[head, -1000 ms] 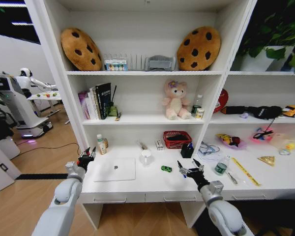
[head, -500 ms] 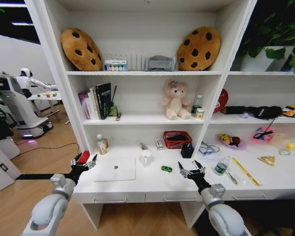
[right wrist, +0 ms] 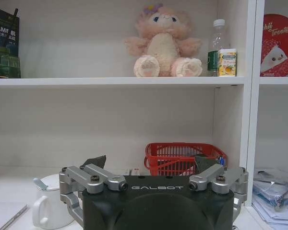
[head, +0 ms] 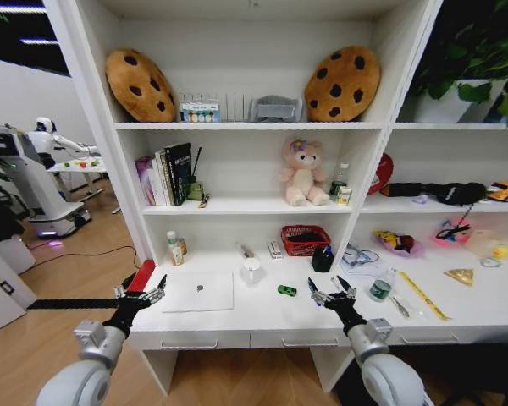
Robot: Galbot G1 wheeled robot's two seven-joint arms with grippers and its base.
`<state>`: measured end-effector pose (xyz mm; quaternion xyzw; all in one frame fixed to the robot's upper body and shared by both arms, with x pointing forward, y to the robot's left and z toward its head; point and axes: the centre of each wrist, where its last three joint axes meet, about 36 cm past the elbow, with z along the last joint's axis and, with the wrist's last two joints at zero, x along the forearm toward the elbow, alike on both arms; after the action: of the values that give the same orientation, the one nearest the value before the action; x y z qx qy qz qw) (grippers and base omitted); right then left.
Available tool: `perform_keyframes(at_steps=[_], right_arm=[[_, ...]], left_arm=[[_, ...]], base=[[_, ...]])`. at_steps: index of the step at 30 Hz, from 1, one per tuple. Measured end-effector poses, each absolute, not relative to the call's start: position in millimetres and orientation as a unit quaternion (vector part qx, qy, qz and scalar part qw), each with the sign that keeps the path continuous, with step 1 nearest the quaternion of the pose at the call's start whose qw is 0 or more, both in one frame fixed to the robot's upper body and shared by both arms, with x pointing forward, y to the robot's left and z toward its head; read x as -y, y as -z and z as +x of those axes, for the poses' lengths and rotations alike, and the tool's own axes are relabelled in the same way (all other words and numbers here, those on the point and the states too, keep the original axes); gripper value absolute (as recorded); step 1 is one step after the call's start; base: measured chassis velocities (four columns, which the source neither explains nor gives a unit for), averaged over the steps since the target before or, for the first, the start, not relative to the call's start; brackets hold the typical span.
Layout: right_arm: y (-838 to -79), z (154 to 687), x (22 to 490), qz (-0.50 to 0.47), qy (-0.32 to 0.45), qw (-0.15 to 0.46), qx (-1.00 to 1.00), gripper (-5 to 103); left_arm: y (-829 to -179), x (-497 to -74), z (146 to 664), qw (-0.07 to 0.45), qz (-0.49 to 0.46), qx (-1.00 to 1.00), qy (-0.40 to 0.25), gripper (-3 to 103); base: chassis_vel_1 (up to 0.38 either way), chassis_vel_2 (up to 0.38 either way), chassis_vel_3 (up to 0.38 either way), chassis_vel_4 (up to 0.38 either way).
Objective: Organize the objects on the table.
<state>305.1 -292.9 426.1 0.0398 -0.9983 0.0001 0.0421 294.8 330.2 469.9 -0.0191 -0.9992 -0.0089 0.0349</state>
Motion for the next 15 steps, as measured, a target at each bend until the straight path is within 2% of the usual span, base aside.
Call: perform_keyframes(at_steps=[15], right_arm=[[-441,284,280,0.013,-0.018,0.024,0.999,100]], left_arm=[[-469,-330,296,0.035,-0.018,0.999,0.009,100]], base=[[0.000,0.000,0.000,0.000]])
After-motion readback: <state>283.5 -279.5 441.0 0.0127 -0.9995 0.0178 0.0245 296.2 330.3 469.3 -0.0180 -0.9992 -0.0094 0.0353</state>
